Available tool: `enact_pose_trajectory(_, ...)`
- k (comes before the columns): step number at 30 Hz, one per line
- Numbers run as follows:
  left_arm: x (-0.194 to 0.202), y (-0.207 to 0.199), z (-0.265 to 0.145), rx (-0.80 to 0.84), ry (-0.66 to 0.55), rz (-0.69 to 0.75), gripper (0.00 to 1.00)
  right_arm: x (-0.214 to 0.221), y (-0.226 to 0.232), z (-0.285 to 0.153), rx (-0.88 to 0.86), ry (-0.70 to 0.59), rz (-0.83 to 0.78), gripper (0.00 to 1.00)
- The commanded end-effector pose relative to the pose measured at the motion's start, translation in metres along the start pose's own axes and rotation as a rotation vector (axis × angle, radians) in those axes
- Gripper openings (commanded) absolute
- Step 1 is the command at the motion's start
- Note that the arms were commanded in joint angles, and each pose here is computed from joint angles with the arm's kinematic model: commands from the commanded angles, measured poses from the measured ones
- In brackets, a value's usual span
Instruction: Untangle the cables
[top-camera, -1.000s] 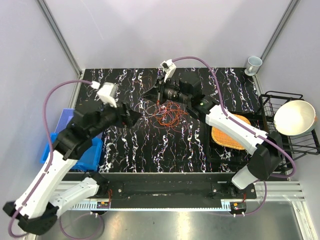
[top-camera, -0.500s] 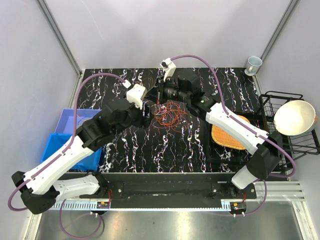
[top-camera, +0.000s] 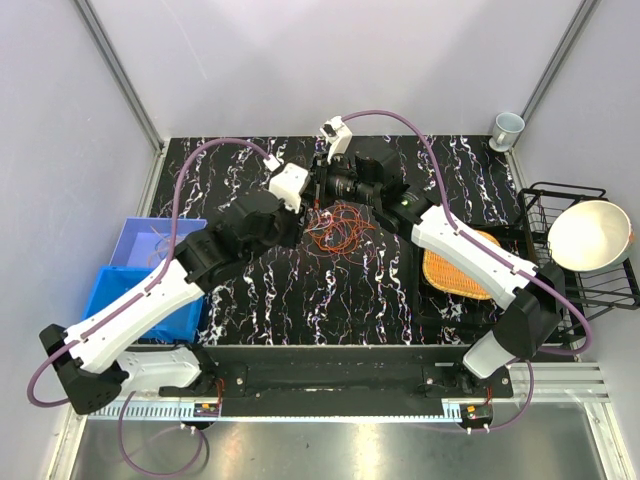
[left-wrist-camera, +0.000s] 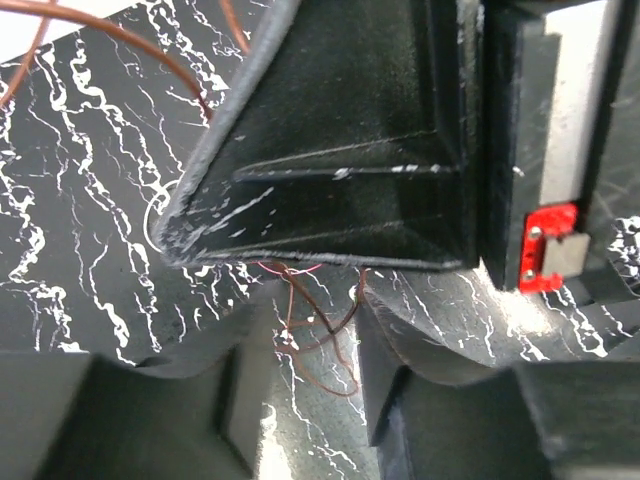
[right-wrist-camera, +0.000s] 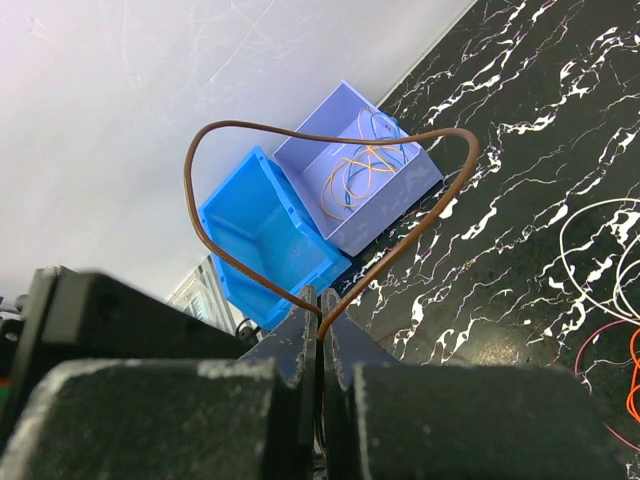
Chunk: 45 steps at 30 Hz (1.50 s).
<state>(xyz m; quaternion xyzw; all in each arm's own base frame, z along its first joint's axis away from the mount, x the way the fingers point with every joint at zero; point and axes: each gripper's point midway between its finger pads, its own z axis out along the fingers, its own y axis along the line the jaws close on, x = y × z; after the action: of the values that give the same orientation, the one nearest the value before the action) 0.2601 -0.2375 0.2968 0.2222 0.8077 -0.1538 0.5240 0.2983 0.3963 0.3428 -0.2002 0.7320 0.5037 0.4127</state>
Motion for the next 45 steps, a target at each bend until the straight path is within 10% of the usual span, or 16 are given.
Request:
enact_pose_trajectory(1, -0.03, -0.002, 0.001, -0.013, -0.089, -0.013, 0.3, -0.023, 0.021, -0.012, -0.023, -0.067, -0.017, 0.0)
enact_pose_trajectory(4, -0.032, -0.004, 0.001, -0.016, -0.094, -0.013, 0.02, -0.022, 0.019, -0.012, -0.017, -0.068, -0.011, 0.0)
enact_pose_trajectory(8, -0.037, -0.003, -0.007, -0.018, -0.123, -0.027, 0.0, -0.018, 0.013, -0.011, 0.003, -0.064, 0.001, 0.0)
enact_pose_trajectory(13, -0.033, 0.01, -0.02, -0.071, -0.115, -0.035, 0.0, -0.023, -0.014, -0.017, 0.151, -0.118, -0.012, 0.87)
enact_pose_trajectory(15, -0.04, 0.025, -0.03, -0.146, -0.118, -0.041, 0.0, -0.029, -0.04, -0.027, 0.284, -0.151, -0.013, 0.99)
enact_pose_trajectory(25, -0.058, 0.126, -0.095, -0.501, -0.069, -0.119, 0.0, -0.007, -0.151, -0.079, 0.579, -0.165, 0.127, 1.0)
enact_pose_trajectory(45, -0.035, 0.23, -0.239, -1.154, -0.148, -0.381, 0.0, 0.048, -0.181, -0.06, 0.548, -0.014, 0.142, 0.99)
